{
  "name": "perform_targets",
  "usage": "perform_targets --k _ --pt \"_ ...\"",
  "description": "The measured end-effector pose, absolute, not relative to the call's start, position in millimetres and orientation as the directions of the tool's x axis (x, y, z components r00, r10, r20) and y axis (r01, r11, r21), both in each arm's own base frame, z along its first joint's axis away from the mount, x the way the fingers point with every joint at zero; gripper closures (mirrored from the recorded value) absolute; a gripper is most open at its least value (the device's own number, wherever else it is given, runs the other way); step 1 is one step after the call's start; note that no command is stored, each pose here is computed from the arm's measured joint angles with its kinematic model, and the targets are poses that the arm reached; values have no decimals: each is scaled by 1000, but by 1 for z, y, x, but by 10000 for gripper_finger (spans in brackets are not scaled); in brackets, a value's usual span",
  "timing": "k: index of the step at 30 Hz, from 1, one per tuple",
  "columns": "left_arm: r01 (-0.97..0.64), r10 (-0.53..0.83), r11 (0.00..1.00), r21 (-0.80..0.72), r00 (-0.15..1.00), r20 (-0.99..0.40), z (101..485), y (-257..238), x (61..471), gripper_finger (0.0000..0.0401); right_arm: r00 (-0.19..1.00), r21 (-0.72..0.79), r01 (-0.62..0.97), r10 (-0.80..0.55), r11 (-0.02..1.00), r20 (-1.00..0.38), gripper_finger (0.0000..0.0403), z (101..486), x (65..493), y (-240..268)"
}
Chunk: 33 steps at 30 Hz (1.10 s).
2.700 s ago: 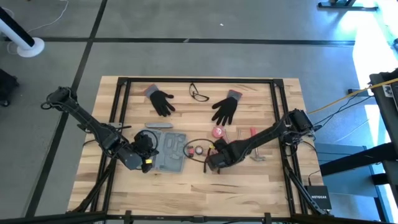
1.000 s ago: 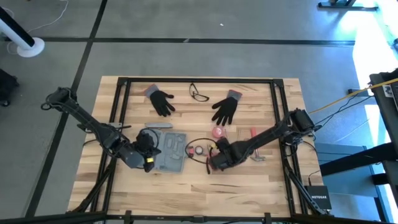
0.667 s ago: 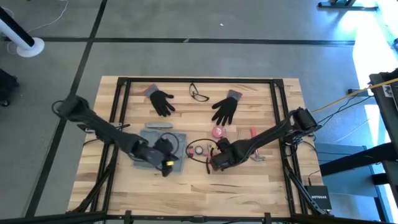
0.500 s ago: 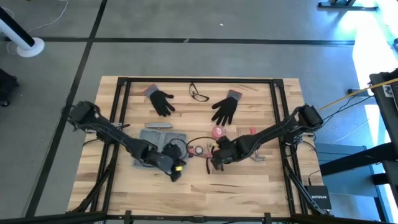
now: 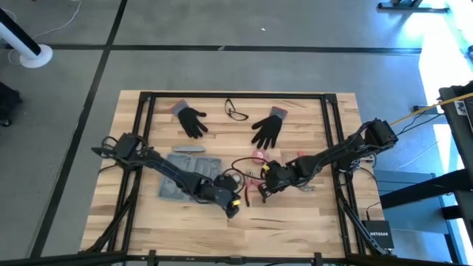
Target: Prefit tool cases
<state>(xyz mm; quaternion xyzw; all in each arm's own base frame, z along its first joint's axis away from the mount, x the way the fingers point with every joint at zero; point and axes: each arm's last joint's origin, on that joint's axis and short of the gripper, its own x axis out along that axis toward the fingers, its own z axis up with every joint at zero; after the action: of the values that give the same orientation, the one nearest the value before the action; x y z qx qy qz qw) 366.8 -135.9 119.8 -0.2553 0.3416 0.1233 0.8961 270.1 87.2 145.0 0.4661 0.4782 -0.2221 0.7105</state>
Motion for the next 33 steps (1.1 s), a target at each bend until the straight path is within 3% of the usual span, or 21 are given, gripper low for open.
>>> perform_targets --k 10,21,33 --pt "-486 119 796 -362 711 -693 107 -117 380 401 446 417 766 62 490 -893 403 136 275 83" --pt "-472 111 774 -422 757 -644 106 -114 387 401 521 501 727 99 469 -848 403 122 291 88" --pt "-419 85 851 -318 707 -702 118 -113 378 401 555 540 714 109 446 -825 403 125 294 89"
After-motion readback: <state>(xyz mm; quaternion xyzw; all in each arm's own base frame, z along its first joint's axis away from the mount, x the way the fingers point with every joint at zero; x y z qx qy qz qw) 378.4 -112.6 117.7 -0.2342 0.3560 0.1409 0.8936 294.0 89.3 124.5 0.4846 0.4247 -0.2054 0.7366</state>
